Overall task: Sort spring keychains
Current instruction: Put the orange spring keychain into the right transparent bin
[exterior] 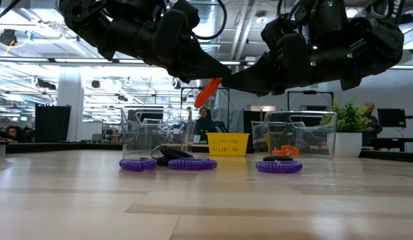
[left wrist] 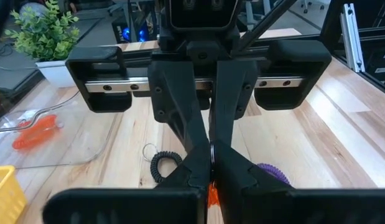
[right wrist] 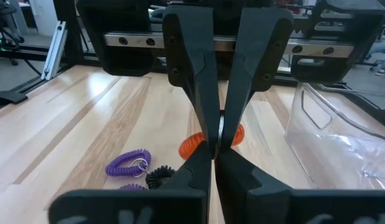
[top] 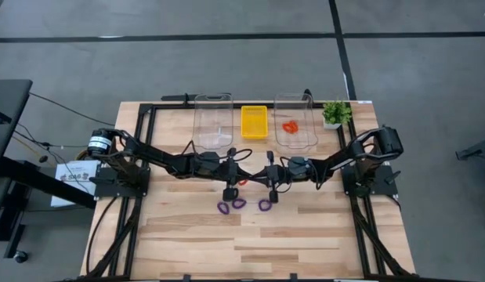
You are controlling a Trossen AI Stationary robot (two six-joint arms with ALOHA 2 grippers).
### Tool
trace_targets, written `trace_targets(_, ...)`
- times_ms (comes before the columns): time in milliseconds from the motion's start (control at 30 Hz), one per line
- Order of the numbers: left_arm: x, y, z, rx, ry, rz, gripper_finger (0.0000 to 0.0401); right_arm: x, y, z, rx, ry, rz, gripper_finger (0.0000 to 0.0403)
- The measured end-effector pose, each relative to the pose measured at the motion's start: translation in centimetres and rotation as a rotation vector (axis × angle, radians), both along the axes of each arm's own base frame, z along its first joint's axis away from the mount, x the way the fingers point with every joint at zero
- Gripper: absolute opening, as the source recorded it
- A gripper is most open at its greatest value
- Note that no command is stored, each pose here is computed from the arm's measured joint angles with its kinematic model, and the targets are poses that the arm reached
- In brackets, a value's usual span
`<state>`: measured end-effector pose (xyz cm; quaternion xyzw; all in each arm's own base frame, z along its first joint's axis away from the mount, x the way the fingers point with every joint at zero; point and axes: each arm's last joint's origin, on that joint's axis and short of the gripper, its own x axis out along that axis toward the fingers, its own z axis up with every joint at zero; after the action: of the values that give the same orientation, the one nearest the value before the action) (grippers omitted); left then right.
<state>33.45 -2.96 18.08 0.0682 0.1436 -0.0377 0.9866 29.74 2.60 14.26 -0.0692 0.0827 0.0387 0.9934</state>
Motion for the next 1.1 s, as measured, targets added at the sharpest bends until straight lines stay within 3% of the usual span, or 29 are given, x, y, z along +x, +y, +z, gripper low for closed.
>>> trace_targets(467,0.0,-0.01,0.02,-0.013,-0.004,0.001,0.0022,0.0,0.0,0.0,-0.001,0.0,0.0,0.0002)
trace_targets(1100,-0.01,-0.11,0.0,-0.019,-0.003,0.004,0.0118,0.05,-0.49,0.03,0.012,-0.002,-0.052,0.0002)
